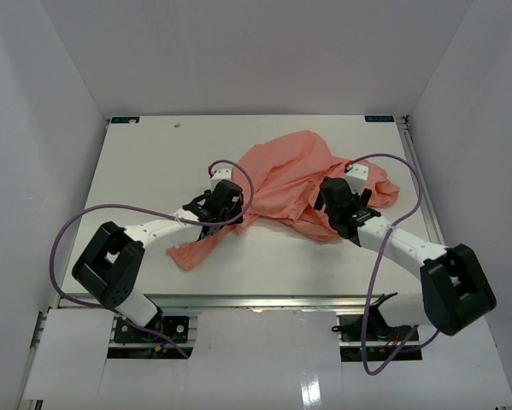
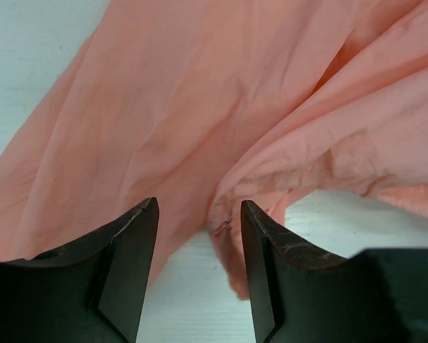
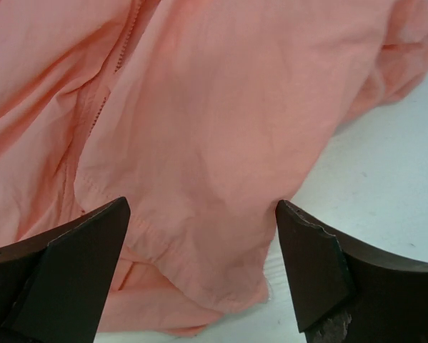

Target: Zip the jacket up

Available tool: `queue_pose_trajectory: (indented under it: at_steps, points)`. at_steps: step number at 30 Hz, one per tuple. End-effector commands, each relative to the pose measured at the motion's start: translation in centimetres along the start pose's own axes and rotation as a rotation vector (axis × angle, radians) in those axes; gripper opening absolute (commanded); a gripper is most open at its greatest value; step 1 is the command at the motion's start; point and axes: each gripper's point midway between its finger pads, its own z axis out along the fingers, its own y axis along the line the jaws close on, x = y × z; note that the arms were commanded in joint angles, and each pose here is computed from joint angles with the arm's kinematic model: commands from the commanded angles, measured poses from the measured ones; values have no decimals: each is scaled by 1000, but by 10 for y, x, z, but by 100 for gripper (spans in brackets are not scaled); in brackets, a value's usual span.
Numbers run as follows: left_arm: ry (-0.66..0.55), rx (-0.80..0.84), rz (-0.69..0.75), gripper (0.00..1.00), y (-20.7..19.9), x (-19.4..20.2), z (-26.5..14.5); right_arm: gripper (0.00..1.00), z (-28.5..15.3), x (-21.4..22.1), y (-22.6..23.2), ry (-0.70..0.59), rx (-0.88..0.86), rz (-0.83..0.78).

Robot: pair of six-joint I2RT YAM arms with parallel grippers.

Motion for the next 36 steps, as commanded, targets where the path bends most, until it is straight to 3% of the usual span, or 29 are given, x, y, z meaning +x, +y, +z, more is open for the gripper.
queue_pose_trajectory:
  at_steps: [1,4,11,21,27,34,36]
  points:
    - [-58,2,-31,64,11,-5,-16,88,18,-18,38,12,-69,38]
    - [-97,-14,-22,69,20,-7,-19,87,29,-19,50,27,-80,28]
    - [-139,24,-36,70,18,-15,-30,84,32,-15,53,42,-61,53]
    - [-164,50,-46,70,17,-20,-38,80,4,-35,67,-35,-45,52]
    - [-167,58,-47,70,17,-20,-40,80,18,-22,74,15,-5,28]
    - [-169,58,-43,70,17,-20,-40,77,4,-28,55,-27,61,43]
    - [-170,59,-44,70,17,-21,-41,70,-1,-31,46,-46,72,62]
